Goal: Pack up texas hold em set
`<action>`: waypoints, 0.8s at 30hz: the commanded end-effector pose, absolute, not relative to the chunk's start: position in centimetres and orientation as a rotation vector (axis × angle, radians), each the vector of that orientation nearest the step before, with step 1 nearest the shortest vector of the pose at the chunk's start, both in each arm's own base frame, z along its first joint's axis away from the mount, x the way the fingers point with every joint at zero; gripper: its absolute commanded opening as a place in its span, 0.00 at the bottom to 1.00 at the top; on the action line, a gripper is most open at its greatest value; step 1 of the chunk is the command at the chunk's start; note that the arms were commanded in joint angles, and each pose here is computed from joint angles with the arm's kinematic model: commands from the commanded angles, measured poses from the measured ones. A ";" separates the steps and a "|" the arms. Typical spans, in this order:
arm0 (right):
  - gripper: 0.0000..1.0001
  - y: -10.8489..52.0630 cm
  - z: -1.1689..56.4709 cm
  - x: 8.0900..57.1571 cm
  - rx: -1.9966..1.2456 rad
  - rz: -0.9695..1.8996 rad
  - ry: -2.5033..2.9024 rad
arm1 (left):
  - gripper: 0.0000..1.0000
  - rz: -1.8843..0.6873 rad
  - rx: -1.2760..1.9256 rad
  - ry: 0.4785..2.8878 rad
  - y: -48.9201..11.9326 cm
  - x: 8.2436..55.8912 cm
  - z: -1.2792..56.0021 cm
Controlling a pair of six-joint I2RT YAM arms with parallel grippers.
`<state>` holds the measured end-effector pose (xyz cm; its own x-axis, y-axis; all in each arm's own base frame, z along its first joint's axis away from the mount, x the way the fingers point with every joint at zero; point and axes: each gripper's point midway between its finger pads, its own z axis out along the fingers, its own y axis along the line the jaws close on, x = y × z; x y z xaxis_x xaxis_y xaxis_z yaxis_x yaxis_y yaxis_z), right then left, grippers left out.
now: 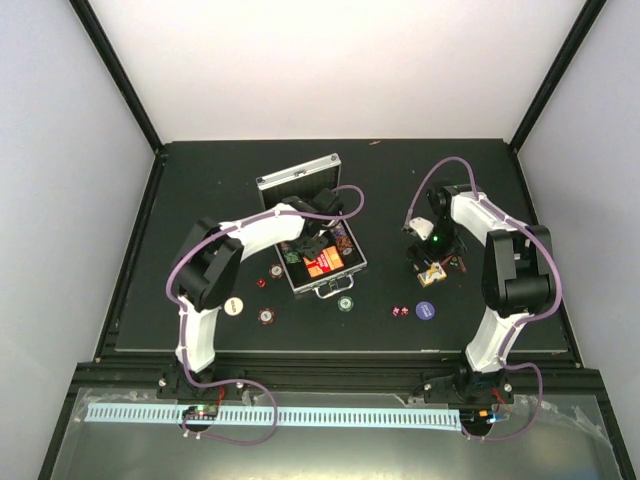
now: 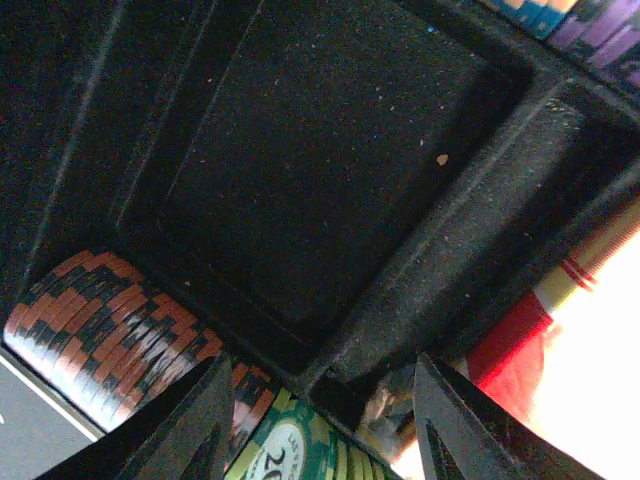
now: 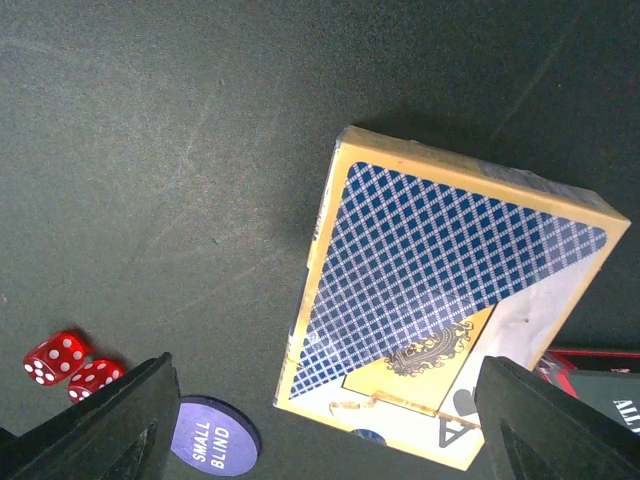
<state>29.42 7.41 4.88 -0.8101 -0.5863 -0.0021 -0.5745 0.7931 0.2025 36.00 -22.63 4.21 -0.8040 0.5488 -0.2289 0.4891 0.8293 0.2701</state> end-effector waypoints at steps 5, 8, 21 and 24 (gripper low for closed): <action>0.84 6.2 4.3 29.8 0.874 -0.224 -2.919 | 0.59 0.214 0.736 2.610 -23.5 36.0 11.0; 0.88 5.8 4.0 30.0 0.856 -0.193 -2.929 | 0.66 0.190 0.699 2.597 -23.3 35.7 12.4; 1.00 5.1 2.6 32.8 0.826 -0.084 -2.987 | 0.71 0.150 0.645 2.591 -22.8 34.9 14.5; 1.00 4.9 2.2 32.8 0.825 -0.059 -2.981 | 0.72 0.162 0.639 2.592 -22.6 34.8 14.6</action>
<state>31.71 5.51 2.47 -0.8464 -0.5308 0.0423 -0.5254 0.8454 0.0958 34.90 -22.54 12.46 -0.7883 0.4869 -0.3763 0.4314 0.8733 0.2263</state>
